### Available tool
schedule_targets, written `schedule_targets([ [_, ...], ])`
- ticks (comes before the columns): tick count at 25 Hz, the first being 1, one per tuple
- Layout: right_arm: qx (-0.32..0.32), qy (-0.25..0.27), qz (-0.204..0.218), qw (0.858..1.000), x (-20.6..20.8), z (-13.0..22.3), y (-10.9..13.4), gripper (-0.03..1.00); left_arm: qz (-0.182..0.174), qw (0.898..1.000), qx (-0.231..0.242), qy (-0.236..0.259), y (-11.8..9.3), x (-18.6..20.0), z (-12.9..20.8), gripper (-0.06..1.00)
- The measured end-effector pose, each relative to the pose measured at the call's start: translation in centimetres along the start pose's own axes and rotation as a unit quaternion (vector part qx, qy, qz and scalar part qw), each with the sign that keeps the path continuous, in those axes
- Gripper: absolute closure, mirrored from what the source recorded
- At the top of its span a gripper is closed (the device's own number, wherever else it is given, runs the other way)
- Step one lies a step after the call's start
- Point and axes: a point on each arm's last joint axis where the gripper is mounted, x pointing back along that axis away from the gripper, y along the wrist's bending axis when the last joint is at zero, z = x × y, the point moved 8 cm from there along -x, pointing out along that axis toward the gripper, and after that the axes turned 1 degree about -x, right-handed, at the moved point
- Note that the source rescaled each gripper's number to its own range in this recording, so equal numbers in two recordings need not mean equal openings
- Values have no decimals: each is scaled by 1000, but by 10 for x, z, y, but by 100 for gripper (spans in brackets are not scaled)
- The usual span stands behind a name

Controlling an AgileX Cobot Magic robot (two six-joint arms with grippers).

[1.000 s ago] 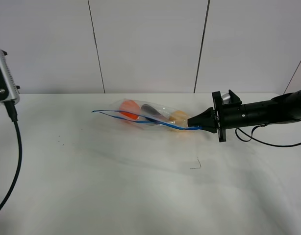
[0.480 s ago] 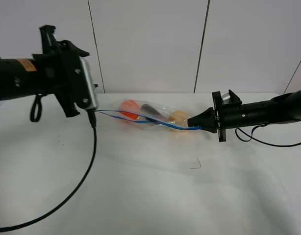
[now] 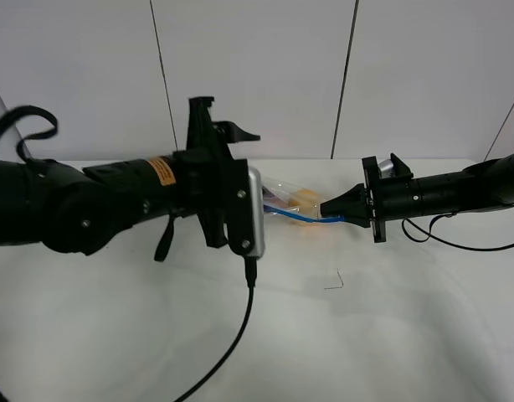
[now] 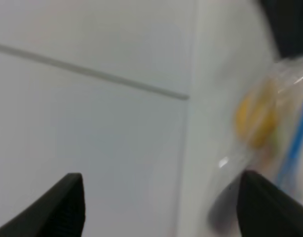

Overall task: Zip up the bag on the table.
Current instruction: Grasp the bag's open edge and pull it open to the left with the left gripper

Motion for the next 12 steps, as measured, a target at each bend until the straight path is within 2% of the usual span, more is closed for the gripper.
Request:
schedule_targets([
  [3,0,0,0,1000,0,0,0,97,24,999,-7,-24,-25,-9,-20,-5],
  [6,0,0,0,1000,0,0,0,97,28,999,-10,-42,-41,-16,-33,-5],
  [10,0,0,0,1000,0,0,0,97,31,999,-10,-43,-60,-28,-32,-5],
  [12,0,0,0,1000,0,0,0,97,26,999,-1,-36,-63,-36,-30,-5],
])
